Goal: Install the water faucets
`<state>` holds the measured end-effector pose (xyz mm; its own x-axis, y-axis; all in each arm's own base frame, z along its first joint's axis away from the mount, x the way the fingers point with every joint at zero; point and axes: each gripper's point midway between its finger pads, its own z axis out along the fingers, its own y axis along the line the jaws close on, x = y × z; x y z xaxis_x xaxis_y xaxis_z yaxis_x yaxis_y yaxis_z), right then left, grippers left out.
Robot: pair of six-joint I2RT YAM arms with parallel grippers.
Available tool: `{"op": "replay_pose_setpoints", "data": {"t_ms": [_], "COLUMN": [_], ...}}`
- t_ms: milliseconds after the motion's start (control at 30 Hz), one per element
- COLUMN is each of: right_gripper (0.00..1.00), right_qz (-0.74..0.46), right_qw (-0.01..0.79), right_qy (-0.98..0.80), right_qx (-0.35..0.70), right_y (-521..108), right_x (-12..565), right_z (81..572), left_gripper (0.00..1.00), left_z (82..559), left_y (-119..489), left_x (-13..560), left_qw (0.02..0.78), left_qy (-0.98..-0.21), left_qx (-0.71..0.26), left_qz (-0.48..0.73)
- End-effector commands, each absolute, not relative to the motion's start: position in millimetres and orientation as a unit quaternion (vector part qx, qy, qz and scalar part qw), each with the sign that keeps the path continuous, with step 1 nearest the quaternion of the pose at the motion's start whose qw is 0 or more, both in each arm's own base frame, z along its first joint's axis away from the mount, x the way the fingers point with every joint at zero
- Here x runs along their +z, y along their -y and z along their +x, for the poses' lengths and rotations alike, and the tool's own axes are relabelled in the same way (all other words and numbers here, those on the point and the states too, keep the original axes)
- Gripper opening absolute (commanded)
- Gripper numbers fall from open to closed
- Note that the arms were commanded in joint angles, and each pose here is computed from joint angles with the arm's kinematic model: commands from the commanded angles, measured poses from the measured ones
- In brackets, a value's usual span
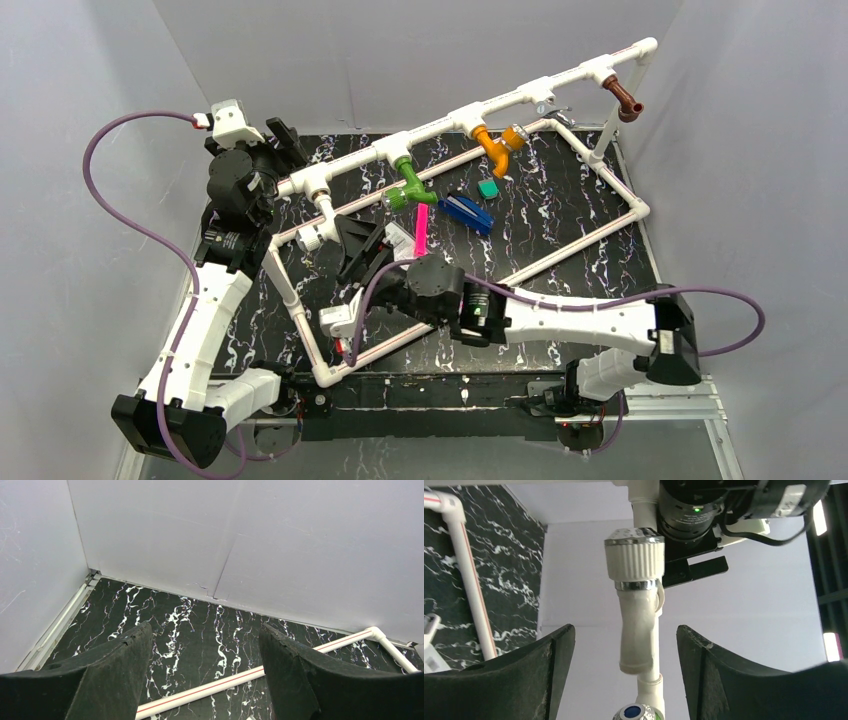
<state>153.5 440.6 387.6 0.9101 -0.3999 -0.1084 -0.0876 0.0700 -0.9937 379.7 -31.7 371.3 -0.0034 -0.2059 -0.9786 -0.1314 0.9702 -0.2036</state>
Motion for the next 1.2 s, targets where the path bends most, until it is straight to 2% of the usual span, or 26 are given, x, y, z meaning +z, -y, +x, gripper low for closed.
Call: {"op": "replay_pose_setpoints", "data": {"t_ms": [0, 300, 633, 1100, 1167], "right_gripper": [0.80, 0.70, 0.56, 0.47, 0.42], "right_qz": [-0.601, -0.565, -0.556, -0.560, -0.561], "right_qw": [0.758, 0.773, 0.777, 0.770, 0.770], "right_qy": [-0.175, -0.196, -0.226, -0.252, -0.254], "right_qx": [-0.181, -0.212, -0.189, -0.173, -0.167], "right_y": [-433, -450, -457, -462, -463], "right_x": [442, 448, 446, 432, 430], "right_z": [159, 160, 164, 177, 177], "left_gripper": [0.75, 0.75, 0.75, 0.75, 0.75], "left_z": [356, 356, 356, 356, 356], "left_y": [16, 16, 16, 16, 16], "left_x": [203, 202, 203, 202, 202], "left_qw": [0.481, 0.480, 0.481, 0.479, 0.479], "left_qy": [-0.870, -0.870, -0.870, -0.871, -0.871], "left_qx": [0.067, 0.066, 0.066, 0.067, 0.067], "left_qz": [-0.089, -0.088, -0.088, -0.087, -0.087]}}
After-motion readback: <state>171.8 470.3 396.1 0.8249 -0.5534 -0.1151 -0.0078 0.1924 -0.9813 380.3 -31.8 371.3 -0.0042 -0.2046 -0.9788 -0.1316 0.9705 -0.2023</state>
